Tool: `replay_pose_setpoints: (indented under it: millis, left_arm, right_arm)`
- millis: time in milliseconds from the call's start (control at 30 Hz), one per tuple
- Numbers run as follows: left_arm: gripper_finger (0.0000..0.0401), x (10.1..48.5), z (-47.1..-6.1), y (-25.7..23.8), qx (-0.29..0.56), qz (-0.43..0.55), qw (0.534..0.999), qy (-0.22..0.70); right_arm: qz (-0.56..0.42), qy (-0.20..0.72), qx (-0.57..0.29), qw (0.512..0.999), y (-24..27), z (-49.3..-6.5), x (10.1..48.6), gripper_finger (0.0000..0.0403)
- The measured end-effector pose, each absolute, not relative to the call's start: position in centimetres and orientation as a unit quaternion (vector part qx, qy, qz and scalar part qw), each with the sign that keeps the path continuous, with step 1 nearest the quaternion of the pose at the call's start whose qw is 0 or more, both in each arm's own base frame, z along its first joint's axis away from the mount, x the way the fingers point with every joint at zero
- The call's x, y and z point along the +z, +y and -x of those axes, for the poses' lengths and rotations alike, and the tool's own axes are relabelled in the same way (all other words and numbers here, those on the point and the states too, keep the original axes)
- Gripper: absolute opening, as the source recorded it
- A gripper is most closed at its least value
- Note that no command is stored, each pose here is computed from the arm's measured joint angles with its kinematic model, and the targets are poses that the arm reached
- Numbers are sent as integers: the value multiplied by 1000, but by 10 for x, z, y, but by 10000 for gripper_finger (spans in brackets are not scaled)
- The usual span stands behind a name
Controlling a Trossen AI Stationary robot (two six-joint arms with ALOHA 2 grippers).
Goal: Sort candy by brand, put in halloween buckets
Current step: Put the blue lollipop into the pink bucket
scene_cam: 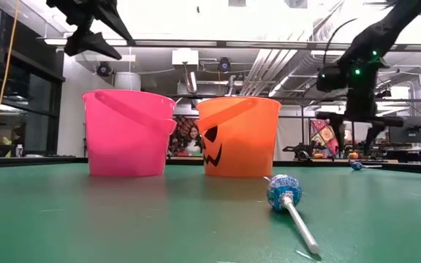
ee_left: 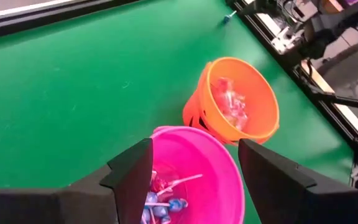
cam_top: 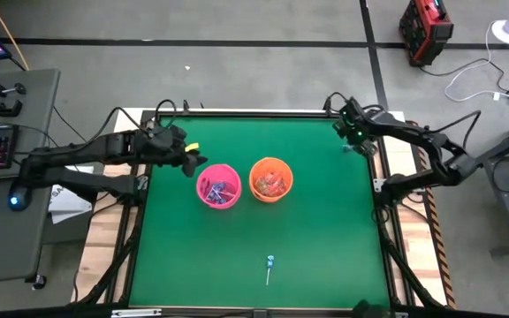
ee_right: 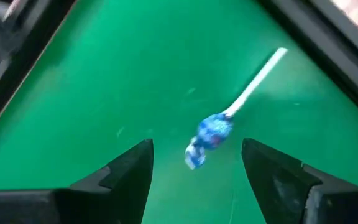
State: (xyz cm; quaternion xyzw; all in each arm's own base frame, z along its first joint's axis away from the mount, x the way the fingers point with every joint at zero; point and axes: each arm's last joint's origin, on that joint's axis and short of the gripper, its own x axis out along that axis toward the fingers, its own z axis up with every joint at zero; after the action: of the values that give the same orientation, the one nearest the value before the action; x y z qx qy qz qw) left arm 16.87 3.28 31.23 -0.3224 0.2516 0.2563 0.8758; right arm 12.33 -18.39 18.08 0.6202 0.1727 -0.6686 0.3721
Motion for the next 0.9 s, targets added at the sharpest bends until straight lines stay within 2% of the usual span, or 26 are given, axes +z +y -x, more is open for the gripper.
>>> replay_pose_setpoints:
  millis: [200,367,633,767,900]
  left_arm:
    - [227,311,-171,33,264,328,872,251]
    - [227,311,-171,33,265,328,872,250]
    - [227,311,-171,33,257,339,868,256]
    - [227,311,-169,30,231,356,865,266]
    - [227,316,-163,27,195,368,870,262]
  right_arm:
    - [-643,128,-689,309,-189,-110,174,236]
    - [-663,143,-683,271,-196,-109,160,225]
    - [-678,170,-668,257,-202,-116,142,202]
    - [-663,199,-669,272,-200,-115,142,148]
    - [-640,238,-668,296,-198,-114,142,48]
